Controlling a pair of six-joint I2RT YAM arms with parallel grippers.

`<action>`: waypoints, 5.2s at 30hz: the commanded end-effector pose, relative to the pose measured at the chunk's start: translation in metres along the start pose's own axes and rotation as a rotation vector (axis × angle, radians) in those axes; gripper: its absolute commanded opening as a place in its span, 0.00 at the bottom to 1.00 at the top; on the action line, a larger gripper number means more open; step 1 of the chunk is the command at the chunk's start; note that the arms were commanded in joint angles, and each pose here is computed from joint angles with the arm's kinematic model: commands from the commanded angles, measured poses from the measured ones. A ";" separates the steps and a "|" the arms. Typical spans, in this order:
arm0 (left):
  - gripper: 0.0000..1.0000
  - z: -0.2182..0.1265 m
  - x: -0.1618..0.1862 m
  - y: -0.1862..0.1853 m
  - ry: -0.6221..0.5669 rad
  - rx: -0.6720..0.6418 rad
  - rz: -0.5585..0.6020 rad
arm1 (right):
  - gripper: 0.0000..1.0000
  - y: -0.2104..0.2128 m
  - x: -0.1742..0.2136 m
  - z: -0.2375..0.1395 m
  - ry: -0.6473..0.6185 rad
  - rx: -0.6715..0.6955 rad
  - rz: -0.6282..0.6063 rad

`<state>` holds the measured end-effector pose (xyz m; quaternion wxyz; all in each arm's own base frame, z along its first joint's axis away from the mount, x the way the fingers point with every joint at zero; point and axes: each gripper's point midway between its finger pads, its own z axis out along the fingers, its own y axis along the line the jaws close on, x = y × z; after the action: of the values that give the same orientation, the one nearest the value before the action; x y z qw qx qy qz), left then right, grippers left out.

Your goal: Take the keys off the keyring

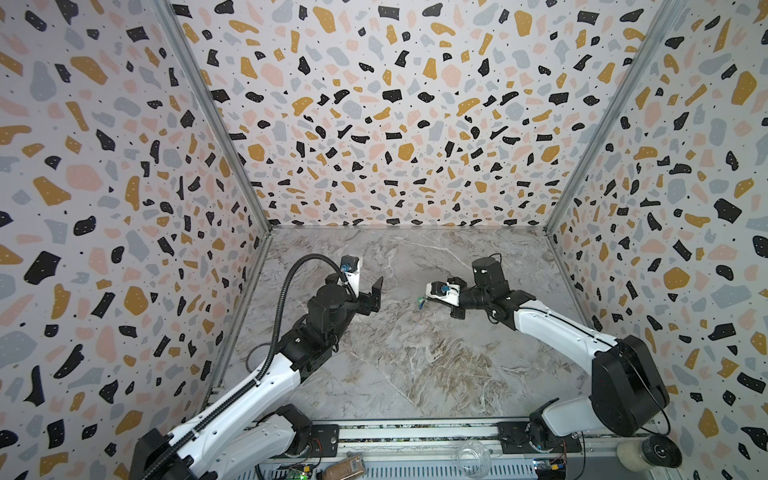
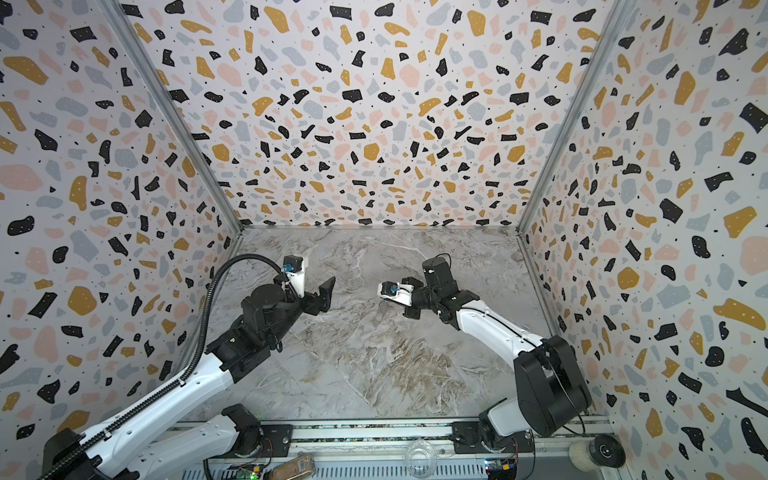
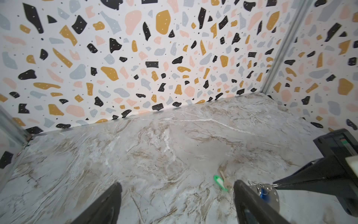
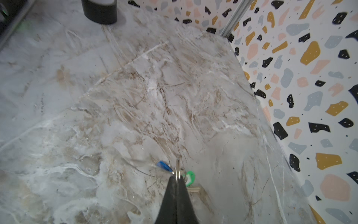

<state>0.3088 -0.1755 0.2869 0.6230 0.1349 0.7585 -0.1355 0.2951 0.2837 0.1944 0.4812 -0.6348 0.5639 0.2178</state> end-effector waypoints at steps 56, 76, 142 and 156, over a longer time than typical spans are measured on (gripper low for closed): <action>0.36 -0.039 -0.044 -0.130 -0.249 0.515 0.254 | 0.00 0.024 -0.137 -0.078 -0.551 -0.216 0.011; 0.24 -0.036 -0.046 -0.143 -0.245 0.546 0.317 | 0.00 0.029 -0.139 -0.077 -0.550 -0.245 0.014; 0.00 -0.056 -0.058 -0.185 -0.401 0.807 0.293 | 0.68 0.018 -0.127 -0.089 -0.220 0.137 -0.145; 0.00 -0.042 -0.044 -0.183 -0.258 0.765 0.445 | 0.59 0.007 -0.113 -0.110 -0.076 0.207 -0.182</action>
<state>0.2080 -0.3311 0.3219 0.6133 0.4885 0.5408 -0.3047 0.2320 0.2560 0.3168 0.5750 -0.6205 0.5091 0.1586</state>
